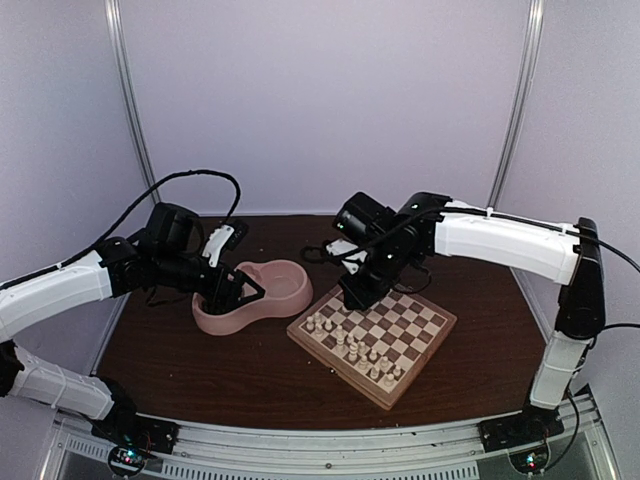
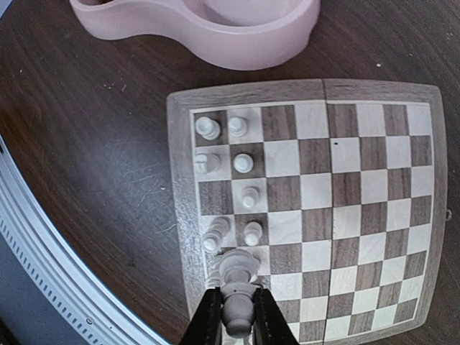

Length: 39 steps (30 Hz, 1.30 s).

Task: Set up the chess pieces on the board
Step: Pick up the bishop from the chessboard, then place the bishop on c1.

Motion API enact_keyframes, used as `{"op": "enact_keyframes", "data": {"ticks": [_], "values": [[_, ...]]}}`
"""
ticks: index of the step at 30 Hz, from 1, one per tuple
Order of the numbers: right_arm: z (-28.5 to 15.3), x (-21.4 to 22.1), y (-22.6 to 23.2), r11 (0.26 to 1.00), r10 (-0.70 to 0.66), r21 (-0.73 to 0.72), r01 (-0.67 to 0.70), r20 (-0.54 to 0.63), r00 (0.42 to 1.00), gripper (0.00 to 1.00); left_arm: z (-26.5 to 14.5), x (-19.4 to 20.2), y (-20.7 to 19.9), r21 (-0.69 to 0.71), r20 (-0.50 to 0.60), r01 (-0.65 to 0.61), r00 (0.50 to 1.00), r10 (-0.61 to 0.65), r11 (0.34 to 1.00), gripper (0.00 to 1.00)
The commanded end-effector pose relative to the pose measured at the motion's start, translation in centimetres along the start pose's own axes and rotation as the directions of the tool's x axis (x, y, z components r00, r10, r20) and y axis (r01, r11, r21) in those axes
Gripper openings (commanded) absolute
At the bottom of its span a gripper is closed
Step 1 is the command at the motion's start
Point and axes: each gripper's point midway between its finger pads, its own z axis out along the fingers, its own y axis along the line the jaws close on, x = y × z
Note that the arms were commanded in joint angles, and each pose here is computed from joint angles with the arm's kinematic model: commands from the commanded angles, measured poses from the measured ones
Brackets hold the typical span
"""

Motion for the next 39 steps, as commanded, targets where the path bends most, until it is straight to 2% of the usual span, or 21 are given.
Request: {"op": "enact_keyframes", "data": {"ticks": [1,12,14,15,16,33,39], "values": [[1.2,0.1,1.8,0.998,-0.058,0.017,0.059,-0.055,0.997,0.12,-0.4,-0.2,0.0,0.003,0.016,-0.005,1.000,0.005,1.000,0.83],[3.7,-0.4,4.3,0.987,-0.130,0.078,0.140,-0.116,0.985,0.12,-0.7,0.2,0.2,-0.011,0.017,-0.005,1.000,0.005,1.000,0.84],[4.0,-0.4,4.3,0.986,-0.132,0.085,0.143,-0.123,0.983,0.11,-0.7,0.4,0.5,-0.029,0.012,0.002,1.000,-0.002,1.000,0.89],[4.1,-0.4,4.3,0.986,-0.134,0.087,0.145,-0.127,0.983,0.11,-0.8,0.4,0.6,-0.035,0.015,0.006,1.000,-0.005,0.999,0.97],[4.3,-0.3,4.3,0.985,-0.134,0.088,0.146,-0.131,0.982,0.11,-0.8,0.4,0.5,-0.034,0.016,0.007,1.000,-0.006,0.999,0.97],[6.9,0.2,4.3,0.981,-0.149,0.098,0.170,-0.196,0.969,0.13,-1.7,0.1,1.0,-0.071,0.064,0.028,0.998,-0.023,0.997,0.98],[7.7,0.2,3.5,0.969,-0.165,0.143,0.199,-0.221,0.961,0.12,-1.8,0.2,1.2,-0.082,0.057,0.025,0.998,-0.020,0.996,0.98]]}}
